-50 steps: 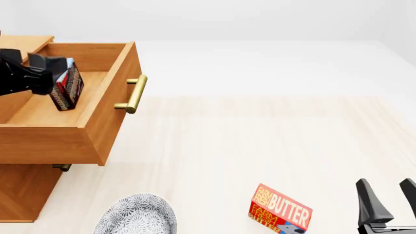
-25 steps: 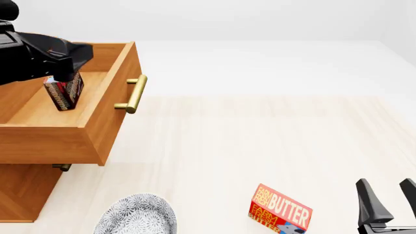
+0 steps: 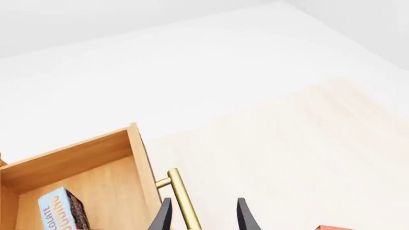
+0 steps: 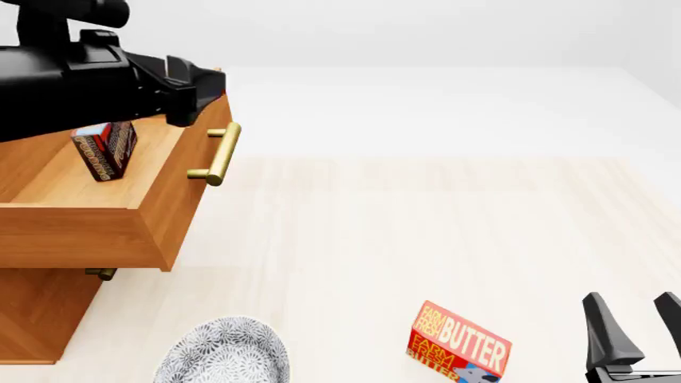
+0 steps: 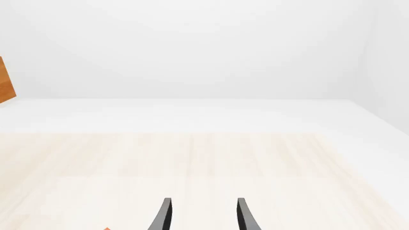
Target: Put the chocolate pudding in the top drawer of the cabinet and close it.
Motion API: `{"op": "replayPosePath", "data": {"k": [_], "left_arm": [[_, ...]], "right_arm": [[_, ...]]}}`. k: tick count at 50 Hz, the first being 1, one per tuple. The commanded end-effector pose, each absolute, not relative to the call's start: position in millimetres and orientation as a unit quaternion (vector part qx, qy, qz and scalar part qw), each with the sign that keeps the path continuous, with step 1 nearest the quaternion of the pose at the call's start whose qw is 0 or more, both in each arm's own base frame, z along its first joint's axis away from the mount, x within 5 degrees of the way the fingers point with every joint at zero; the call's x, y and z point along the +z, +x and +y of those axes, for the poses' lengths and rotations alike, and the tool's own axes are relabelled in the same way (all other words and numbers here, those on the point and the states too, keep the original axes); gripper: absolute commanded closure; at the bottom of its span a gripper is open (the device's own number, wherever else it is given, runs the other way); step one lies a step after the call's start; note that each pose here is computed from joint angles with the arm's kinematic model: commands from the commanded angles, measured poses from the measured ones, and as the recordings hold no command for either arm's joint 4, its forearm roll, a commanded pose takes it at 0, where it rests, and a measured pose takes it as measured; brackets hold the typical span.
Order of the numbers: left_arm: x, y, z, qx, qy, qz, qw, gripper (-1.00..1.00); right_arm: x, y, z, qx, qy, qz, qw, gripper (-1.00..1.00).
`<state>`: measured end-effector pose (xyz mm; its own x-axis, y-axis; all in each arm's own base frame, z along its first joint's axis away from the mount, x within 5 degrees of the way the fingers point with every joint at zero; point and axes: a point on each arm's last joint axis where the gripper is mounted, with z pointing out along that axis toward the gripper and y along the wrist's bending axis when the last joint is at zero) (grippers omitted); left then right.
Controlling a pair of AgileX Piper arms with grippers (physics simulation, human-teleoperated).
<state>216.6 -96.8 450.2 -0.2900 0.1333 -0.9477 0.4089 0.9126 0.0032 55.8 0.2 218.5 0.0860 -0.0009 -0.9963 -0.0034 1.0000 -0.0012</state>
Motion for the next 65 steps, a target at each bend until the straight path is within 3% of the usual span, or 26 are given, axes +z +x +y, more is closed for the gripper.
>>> {"op": "replayPosePath", "data": {"k": [1,29,65], "left_arm": [[444,229,-117,-0.143,0.181,0.798,0.557,-1.0],[422,247,-164,-0.185,0.199,0.816,0.51,-1.0],[401,236,-189,-0.257,0.152,0.825,0.479,-1.0]], "right_arm": [[219,56,0,0.001,-0.002,0.676,0.737,-1.0],[219,56,0,0.001,-0.002,0.676,0.737,-1.0],[219,56,0,0.001,-0.002,0.676,0.737,-1.0]]}}
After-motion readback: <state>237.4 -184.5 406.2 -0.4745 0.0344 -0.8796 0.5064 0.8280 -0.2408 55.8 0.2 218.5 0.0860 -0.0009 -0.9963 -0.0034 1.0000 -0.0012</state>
